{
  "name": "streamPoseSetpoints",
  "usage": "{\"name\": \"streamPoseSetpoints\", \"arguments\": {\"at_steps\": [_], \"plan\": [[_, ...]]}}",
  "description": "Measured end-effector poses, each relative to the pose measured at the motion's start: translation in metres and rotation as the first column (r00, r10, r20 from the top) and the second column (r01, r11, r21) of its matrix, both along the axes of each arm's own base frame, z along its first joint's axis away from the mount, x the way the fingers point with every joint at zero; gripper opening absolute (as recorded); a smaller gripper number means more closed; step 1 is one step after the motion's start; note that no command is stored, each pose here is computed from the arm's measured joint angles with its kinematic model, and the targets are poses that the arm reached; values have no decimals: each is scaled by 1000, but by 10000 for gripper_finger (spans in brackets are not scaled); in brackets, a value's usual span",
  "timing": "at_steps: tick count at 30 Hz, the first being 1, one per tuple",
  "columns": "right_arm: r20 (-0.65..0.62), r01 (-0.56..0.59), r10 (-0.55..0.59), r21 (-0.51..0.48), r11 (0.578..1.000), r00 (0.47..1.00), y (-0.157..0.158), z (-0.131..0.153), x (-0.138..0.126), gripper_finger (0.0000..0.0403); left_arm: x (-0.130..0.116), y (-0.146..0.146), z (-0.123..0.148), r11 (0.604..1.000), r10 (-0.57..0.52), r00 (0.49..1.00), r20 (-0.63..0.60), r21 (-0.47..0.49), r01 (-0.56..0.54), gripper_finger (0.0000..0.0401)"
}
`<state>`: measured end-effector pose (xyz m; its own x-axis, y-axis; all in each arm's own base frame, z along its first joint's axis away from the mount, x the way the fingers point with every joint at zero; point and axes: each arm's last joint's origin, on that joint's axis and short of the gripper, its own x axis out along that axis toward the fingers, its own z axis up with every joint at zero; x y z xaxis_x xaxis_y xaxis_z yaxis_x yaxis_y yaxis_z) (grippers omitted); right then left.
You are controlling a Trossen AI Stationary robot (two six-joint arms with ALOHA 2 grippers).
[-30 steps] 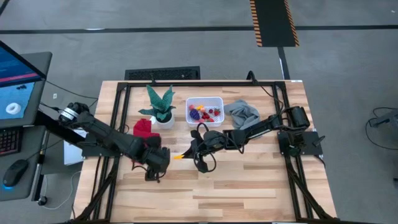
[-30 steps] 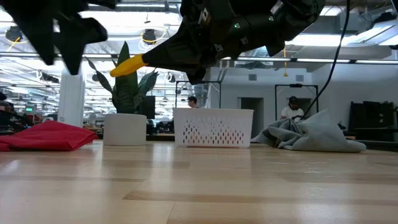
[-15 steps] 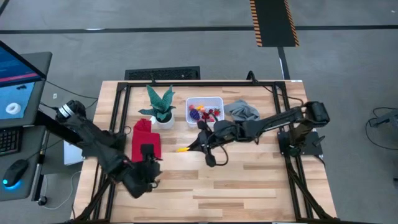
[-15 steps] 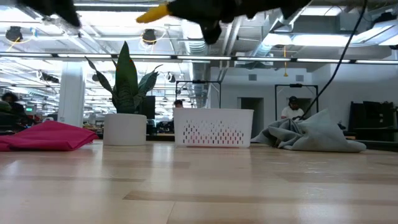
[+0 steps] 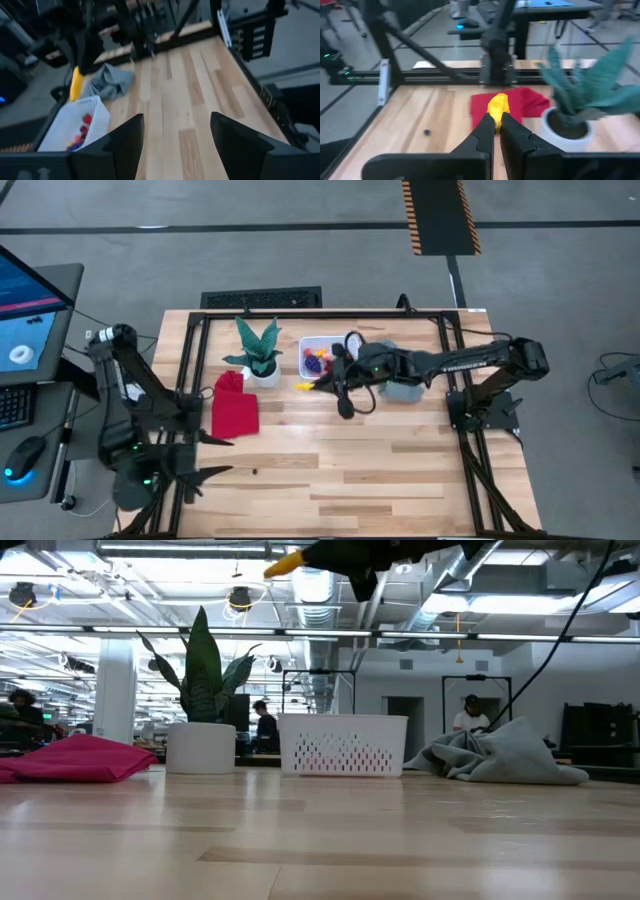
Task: Pick and placing Produce into tupperware
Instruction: Put the yellow corn into the white bin
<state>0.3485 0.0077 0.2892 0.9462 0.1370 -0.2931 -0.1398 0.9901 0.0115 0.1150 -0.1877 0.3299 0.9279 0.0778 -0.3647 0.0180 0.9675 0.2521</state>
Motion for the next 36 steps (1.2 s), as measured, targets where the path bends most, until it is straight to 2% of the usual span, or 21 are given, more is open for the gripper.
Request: {"name": "streamPoseSetpoints", "arguments": {"at_steps": [6, 11, 16, 21, 26, 29, 36], "plan": [[-11, 97, -97, -1, 995, 995, -33, 9, -11, 43, -25, -7, 5, 999, -35, 994, 104, 37, 32, 221], [-25, 198, -197, 8, 980, 980, -67, 16, -24, 43, -29, -9, 6, 999, -36, 992, 122, 24, 33, 221], [-130, 283, -271, 84, 956, 954, -101, 8, -37, 43, -31, -10, 5, 998, -57, 993, 104, 10, 56, 221], [-295, 389, -334, 152, 909, 895, -124, -9, -48, 43, -31, -10, 5, 998, -69, 993, 91, 10, 69, 221], [-412, 440, -339, 180, 880, 846, -128, -22, -53, 43, -31, -10, 4, 998, -71, 994, 88, 7, 70, 221], [-421, 430, -308, 232, 872, 853, -129, -26, -48, 43, -31, -10, 4, 998, -68, 994, 88, 3, 68, 221], [-550, 504, -302, 264, 822, 779, -142, -63, -38, 43, -30, -10, 4, 998, -61, 995, 81, -20, 63, 221]]}}
